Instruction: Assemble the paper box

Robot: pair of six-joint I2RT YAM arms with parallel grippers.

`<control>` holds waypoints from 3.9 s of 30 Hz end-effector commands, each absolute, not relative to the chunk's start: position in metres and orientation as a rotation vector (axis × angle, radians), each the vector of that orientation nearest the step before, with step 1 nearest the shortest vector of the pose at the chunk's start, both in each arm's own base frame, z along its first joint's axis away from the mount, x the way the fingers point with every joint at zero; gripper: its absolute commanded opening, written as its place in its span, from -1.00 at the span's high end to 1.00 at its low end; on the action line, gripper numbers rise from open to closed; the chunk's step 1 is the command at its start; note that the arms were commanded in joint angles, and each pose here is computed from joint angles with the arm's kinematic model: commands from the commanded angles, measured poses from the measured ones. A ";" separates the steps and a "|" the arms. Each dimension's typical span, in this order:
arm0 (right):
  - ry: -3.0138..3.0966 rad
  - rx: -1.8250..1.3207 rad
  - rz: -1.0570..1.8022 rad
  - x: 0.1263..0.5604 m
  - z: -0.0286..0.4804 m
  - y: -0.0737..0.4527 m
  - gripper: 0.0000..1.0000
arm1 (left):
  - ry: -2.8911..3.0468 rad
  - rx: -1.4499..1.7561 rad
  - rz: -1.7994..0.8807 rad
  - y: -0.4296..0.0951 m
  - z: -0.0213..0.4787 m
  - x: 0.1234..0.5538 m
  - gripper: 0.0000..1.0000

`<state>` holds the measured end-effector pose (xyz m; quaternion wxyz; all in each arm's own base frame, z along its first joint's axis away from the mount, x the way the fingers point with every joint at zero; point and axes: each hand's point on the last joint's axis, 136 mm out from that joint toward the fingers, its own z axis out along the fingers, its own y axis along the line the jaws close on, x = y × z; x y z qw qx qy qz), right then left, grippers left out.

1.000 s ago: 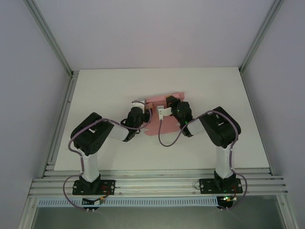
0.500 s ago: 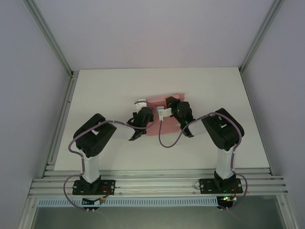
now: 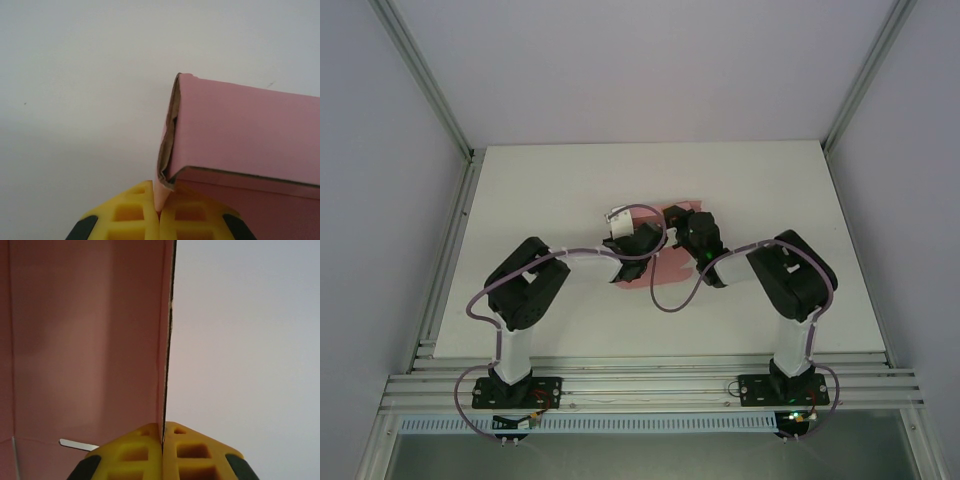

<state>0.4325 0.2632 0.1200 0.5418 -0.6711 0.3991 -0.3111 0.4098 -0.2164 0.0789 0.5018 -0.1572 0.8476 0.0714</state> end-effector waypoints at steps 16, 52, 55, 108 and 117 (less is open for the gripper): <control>1.120 -1.620 -0.687 0.436 0.112 0.242 1.00 | 1.960 -0.507 0.750 -0.127 0.081 0.385 1.00; 1.195 -1.644 -0.640 0.433 0.107 0.244 1.00 | 2.227 -0.231 -0.088 -0.182 0.048 0.407 -0.34; 1.195 -1.642 -0.638 0.432 0.107 0.244 1.00 | 2.217 -0.222 -0.120 -0.188 0.046 0.412 -0.31; 2.162 -0.654 0.815 0.429 0.255 0.170 -1.00 | 1.708 0.463 -1.178 -0.298 0.230 0.338 1.00; 2.176 -0.950 1.079 0.394 0.219 0.245 -1.00 | 1.673 0.474 -1.199 -0.302 0.238 0.342 1.00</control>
